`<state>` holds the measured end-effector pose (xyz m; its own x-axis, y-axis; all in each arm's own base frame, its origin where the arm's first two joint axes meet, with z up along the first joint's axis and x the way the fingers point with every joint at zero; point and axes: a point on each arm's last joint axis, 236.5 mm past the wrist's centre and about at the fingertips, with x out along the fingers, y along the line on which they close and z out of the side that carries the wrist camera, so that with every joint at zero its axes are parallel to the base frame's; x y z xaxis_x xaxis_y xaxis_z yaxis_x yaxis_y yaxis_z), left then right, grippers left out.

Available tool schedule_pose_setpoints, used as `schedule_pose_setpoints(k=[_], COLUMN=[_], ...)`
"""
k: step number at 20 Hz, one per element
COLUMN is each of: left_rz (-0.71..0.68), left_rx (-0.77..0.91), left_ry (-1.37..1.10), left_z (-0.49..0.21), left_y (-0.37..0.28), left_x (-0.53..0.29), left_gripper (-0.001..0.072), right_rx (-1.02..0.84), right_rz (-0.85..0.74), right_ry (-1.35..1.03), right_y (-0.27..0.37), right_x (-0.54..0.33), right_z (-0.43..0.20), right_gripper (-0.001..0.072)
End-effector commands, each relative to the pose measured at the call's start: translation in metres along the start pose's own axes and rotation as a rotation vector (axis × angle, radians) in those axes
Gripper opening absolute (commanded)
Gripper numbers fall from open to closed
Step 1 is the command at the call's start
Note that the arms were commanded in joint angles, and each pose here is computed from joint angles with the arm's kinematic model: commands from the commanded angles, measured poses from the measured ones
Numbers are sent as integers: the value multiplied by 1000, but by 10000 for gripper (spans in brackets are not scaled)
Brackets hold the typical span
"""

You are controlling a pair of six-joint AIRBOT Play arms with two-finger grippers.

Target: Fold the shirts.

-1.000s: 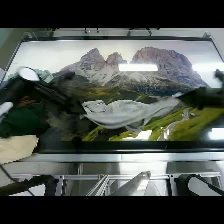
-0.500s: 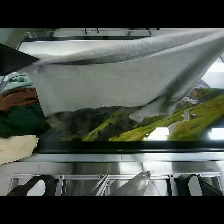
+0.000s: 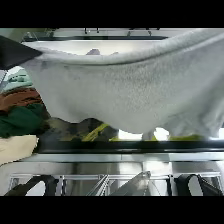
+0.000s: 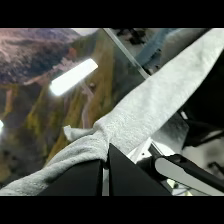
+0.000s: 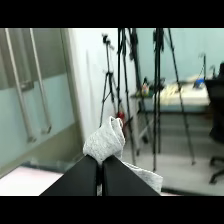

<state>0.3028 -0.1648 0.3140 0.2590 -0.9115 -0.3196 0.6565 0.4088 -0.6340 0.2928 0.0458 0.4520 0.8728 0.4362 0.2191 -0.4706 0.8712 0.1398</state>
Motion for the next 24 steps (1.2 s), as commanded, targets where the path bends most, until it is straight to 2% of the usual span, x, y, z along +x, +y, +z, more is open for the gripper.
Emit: schedule_pose_setpoints(k=[1, 2, 4, 6, 8, 9, 10, 11, 12, 14, 16, 19, 22, 24], left_rz=[-82, -90, -2, 124, 167, 185, 195, 204, 214, 233, 308, 389, 376, 400], left_rx=[-97, -122, -209, -289, -354, -388, -413, -449, -489, -517, -557, -645, -745, -758], left_ry=[96, 123, 179, 191, 167, 154, 148, 138, 122, 128, 187, 354, 474, 468], left_z=[-8, -14, -33, -49, -59, -63, -67, -68, -65, -64, -79, -135, -198, -218], left_y=[58, 81, 148, 221, 268, 287, 303, 317, 329, 345, 359, 368, 368, 377], left_x=[39, 51, 71, 84, 91, 93, 93, 88, 81, 57, 26, 5, 24, 43], left_gripper=[17, 17, 16, 16, 17, 22, 269, 594, 713, 712, 712, 710, 692, 692], right_rx=[108, 145, 235, 295, 351, 370, 384, 386, 380, 422, 477, 621, 794, 875], right_rz=[84, 113, 135, 70, 14, 6, -2, -10, -9, -54, -146, -273, -374, -427], right_ry=[141, 186, 288, 376, 425, 446, 458, 461, 465, 541, 728, 993, 1057, 1070], right_y=[-46, -56, -77, -104, -124, -130, -135, -141, -145, -159, -177, -183, -170, -158], right_x=[46, 65, 106, 138, 153, 155, 154, 150, 143, 114, 60, -33, -98, -122], right_z=[-66, -93, -163, -232, -279, -294, -302, -302, -296, -293, -312, -365, -417, -448], right_gripper=[20, 20, 19, 20, 26, 192, 405, 416, 416, 416, 415, 361, 362, 361])
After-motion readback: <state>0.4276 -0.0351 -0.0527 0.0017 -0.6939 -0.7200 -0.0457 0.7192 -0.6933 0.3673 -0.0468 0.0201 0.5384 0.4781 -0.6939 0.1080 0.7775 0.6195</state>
